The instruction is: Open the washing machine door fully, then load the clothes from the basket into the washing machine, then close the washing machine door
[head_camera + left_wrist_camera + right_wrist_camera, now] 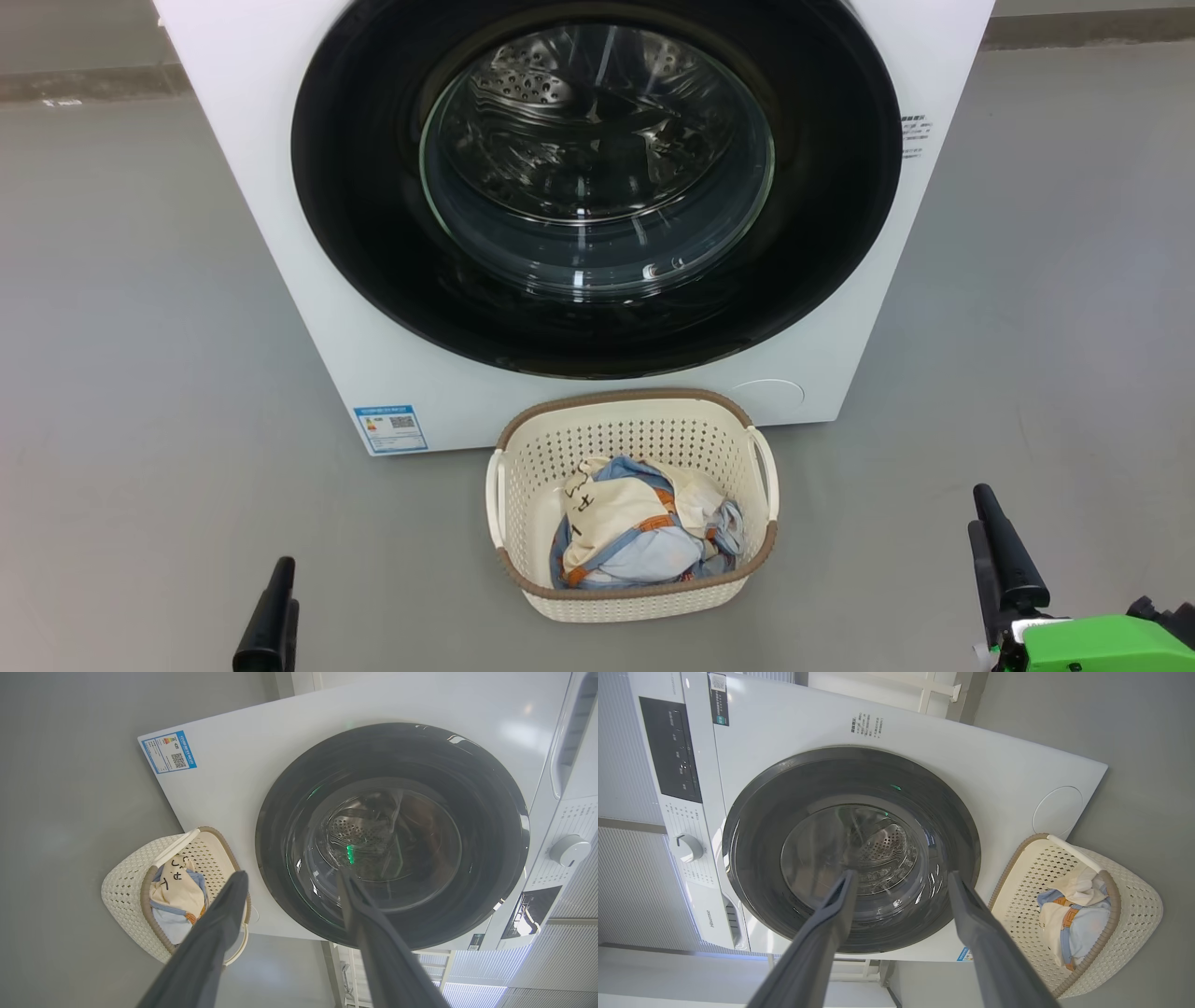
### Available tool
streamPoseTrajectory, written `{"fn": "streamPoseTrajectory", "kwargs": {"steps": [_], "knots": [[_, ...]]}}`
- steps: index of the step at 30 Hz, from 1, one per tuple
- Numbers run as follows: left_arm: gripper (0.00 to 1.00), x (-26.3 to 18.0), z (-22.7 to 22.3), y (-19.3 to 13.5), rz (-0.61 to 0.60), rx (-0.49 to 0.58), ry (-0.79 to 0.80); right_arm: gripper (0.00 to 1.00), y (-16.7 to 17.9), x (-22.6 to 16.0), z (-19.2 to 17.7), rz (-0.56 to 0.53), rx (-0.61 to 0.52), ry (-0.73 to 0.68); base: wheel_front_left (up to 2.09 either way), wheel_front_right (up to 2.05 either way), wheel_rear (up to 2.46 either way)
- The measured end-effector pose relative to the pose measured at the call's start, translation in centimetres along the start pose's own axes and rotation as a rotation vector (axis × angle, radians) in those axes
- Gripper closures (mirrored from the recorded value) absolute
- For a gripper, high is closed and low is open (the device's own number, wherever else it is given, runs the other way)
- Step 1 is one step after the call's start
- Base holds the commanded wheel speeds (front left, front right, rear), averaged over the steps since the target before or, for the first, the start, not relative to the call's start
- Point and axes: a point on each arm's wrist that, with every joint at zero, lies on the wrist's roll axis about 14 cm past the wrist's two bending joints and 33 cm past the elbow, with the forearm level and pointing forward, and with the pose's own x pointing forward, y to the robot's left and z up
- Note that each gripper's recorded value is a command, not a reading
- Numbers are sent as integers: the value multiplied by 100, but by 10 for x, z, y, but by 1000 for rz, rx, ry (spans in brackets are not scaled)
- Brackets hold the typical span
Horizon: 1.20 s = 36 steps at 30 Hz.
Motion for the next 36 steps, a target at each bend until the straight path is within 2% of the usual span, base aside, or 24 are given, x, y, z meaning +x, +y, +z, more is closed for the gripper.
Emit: {"fn": "streamPoseTrajectory", "kwargs": {"steps": [20, 36], "knots": [[0, -1, 7, -10, -32, 261, -24, 0, 26, 4, -5, 88, -318, 16, 0, 0, 0], [0, -1, 10, -17, -61, 512, -39, 0, 31, 6, -7, 126, -647, 19, 0, 0, 0]]}}
